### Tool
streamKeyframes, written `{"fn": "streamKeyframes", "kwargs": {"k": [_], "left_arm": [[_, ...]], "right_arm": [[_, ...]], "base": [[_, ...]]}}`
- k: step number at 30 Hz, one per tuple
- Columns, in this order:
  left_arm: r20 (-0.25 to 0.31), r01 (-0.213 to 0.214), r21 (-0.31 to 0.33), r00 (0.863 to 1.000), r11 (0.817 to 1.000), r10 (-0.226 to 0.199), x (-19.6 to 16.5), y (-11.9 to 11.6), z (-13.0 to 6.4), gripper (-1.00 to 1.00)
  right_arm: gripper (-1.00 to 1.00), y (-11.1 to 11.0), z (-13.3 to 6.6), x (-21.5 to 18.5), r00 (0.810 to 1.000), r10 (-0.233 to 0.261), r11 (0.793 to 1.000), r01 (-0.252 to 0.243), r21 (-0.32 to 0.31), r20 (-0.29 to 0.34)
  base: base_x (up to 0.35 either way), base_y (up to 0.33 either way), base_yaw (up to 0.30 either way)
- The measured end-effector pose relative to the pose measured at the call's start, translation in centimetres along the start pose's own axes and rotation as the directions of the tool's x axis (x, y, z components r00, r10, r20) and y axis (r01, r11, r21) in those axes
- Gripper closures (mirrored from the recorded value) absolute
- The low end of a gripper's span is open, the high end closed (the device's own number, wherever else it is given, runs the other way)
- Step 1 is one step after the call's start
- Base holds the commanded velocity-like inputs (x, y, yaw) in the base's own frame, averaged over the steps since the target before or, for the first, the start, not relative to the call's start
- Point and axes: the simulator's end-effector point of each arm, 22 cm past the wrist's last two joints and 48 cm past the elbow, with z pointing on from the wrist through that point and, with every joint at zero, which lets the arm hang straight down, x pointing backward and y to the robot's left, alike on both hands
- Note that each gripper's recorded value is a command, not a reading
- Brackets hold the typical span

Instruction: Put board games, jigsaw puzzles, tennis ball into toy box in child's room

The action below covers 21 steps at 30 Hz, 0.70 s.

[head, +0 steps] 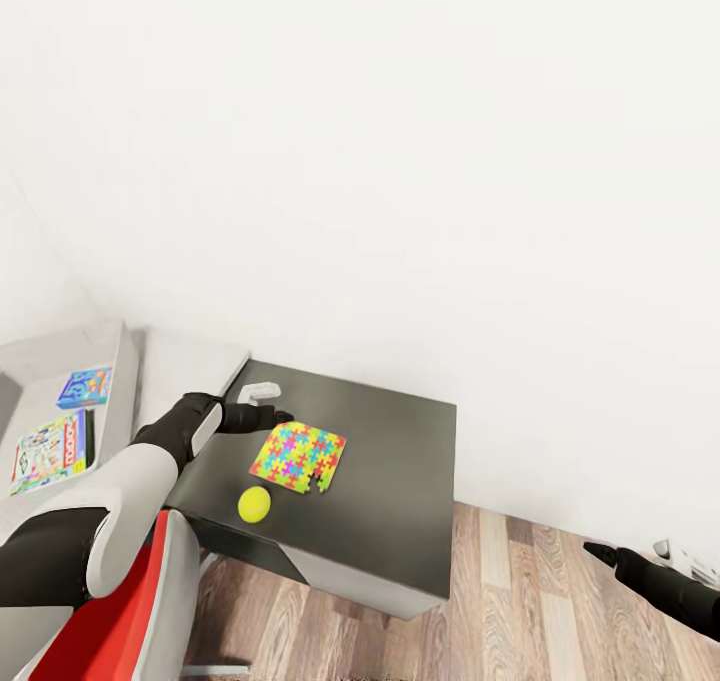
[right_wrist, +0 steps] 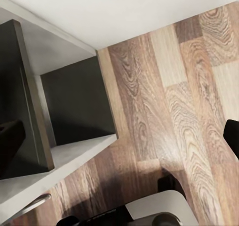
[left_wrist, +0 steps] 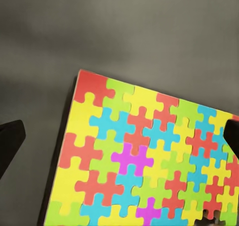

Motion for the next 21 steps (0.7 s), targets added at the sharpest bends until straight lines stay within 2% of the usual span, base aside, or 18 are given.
{"fn": "streamKeyframes", "kwargs": {"k": [21], "left_arm": [[-0.030,0.013,0.002,0.999,1.000,-0.013,1.6,0.6,1.6,-1.00]], "right_arm": [[-1.00,-0.8,0.8,1.0,1.000,0.003,1.000,-0.003,0.019,-0.028]], "base": [[0.000,0.000,0.000]]}}
